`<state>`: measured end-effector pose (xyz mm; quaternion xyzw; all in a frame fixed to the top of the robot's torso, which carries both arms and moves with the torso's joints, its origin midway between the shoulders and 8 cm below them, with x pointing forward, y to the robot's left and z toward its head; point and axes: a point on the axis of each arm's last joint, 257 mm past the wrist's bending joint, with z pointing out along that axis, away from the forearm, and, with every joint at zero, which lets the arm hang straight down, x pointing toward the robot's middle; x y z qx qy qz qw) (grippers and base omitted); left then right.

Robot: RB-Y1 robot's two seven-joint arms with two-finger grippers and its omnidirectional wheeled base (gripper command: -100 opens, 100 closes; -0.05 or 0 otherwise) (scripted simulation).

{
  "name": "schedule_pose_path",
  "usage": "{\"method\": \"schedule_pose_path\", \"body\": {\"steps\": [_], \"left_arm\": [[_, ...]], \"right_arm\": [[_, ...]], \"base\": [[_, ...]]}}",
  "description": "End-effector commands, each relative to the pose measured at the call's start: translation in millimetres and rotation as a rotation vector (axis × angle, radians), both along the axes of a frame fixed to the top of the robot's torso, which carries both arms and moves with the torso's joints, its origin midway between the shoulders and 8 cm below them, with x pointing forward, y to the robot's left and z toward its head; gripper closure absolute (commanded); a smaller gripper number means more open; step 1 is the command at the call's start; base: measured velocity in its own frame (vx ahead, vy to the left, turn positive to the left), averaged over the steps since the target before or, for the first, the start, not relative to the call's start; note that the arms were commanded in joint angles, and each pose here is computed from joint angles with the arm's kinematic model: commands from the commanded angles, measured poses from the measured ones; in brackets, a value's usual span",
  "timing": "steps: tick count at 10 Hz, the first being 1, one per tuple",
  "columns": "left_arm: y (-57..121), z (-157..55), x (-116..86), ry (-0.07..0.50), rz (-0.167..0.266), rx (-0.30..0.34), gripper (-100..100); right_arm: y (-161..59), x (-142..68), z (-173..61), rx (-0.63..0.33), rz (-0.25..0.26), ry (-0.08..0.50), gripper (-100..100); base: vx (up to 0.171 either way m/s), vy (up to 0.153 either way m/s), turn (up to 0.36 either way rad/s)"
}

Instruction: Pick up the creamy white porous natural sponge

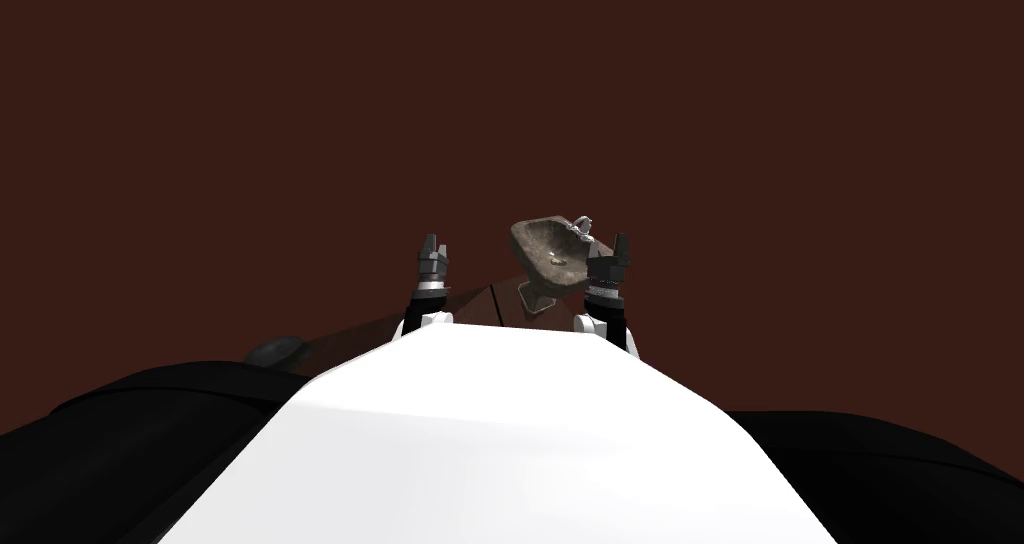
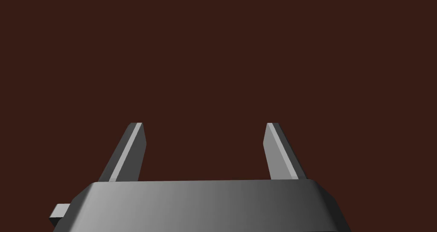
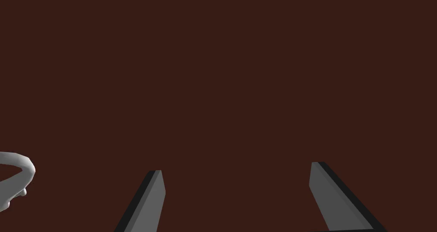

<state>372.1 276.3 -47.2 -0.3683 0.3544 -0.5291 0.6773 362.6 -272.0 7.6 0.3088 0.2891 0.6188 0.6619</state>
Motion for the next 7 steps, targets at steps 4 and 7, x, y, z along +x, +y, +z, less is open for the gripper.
{"method": "schedule_pose_path", "body": {"steps": [4,7], "left_arm": [[0.0,0.0,0.0,0.000,0.000,0.000,0],[0.0,0.0,0.0,0.000,0.000,0.000,0]], "right_arm": [[0.8,9.4,-24.0,-0.235,-0.020,0.068,-100],[-0.2,14.4,-39.4,-0.381,-0.030,0.103,-100]], "base": [[-0.003,-0.054,0.033],[-0.004,-0.046,0.032]]}}
